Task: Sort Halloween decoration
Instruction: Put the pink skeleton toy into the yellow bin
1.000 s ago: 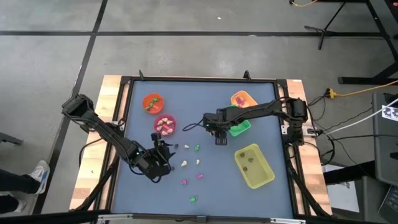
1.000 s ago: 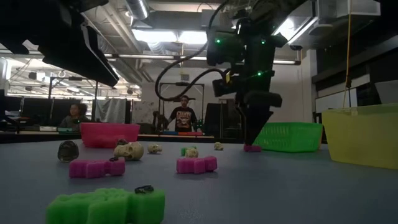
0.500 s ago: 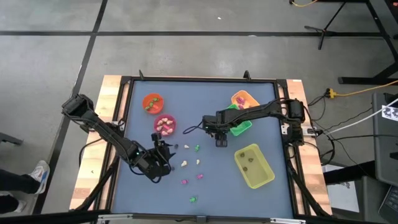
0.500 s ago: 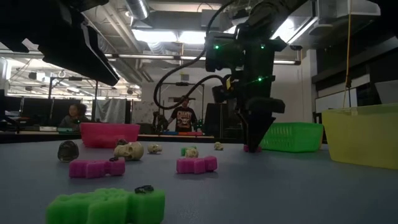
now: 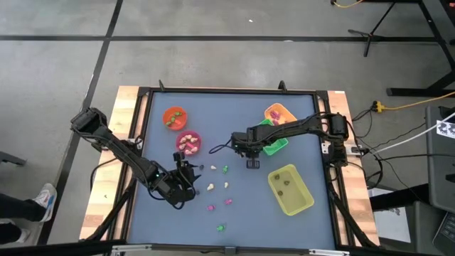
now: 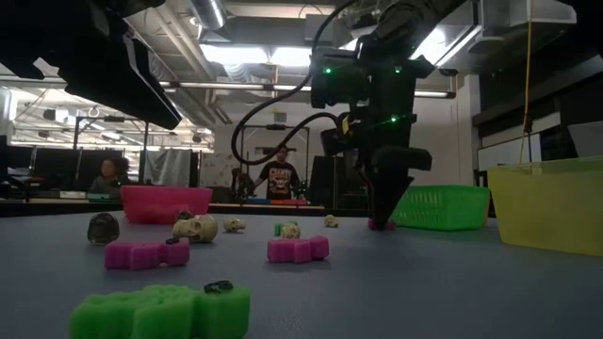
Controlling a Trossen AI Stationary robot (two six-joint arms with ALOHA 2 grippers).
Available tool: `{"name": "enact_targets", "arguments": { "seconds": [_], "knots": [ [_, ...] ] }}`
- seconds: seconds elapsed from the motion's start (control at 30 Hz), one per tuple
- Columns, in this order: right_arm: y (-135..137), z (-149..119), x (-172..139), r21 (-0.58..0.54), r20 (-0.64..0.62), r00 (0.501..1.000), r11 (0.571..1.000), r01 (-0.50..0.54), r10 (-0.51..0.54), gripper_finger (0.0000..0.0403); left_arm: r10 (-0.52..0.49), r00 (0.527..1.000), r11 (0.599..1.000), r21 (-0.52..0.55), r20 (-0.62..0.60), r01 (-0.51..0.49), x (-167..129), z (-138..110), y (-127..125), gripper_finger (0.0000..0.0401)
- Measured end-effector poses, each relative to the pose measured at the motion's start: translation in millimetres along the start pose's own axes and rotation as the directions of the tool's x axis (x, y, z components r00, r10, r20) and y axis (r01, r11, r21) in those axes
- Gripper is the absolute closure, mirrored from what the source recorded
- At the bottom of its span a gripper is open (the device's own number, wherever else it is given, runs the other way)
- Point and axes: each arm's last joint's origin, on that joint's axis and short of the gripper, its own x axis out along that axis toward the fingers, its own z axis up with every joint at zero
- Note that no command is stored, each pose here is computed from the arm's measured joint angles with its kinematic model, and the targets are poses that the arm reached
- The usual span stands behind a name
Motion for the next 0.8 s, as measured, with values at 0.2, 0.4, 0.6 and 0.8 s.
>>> {"name": "enact_targets", "arguments": {
  "seconds": [0.2, 0.4, 0.6, 0.8],
  "knots": [
    [-0.2, 0.0, 0.0, 0.000, 0.000, 1.000, 1.000, 0.005, -0.005, 0.0379, 0.000, 1.000, 1.000, 0.001, 0.000, 0.000, 0.0, 0.0, 0.0, 0.0241],
    [-0.3, 0.0, -0.3, 0.001, -0.002, 1.000, 1.000, 0.004, -0.004, 0.0365, 0.000, 1.000, 1.000, 0.001, 0.000, 0.000, 0.0, 0.0, 0.0, 0.0241],
    [-1.3, 8.8, -17.6, 0.001, -0.017, 1.000, 1.000, -0.027, 0.027, 0.0362, 0.001, 1.000, 1.000, 0.001, -0.001, -0.001, 0.1, -0.1, 0.0, 0.0241],
    [-3.9, 21.2, -50.0, -0.011, -0.036, 0.999, 0.999, -0.031, 0.031, 0.0362, 0.000, 1.000, 1.000, 0.001, 0.000, 0.000, 0.1, -0.1, 0.0, 0.0241]
  ]
}}
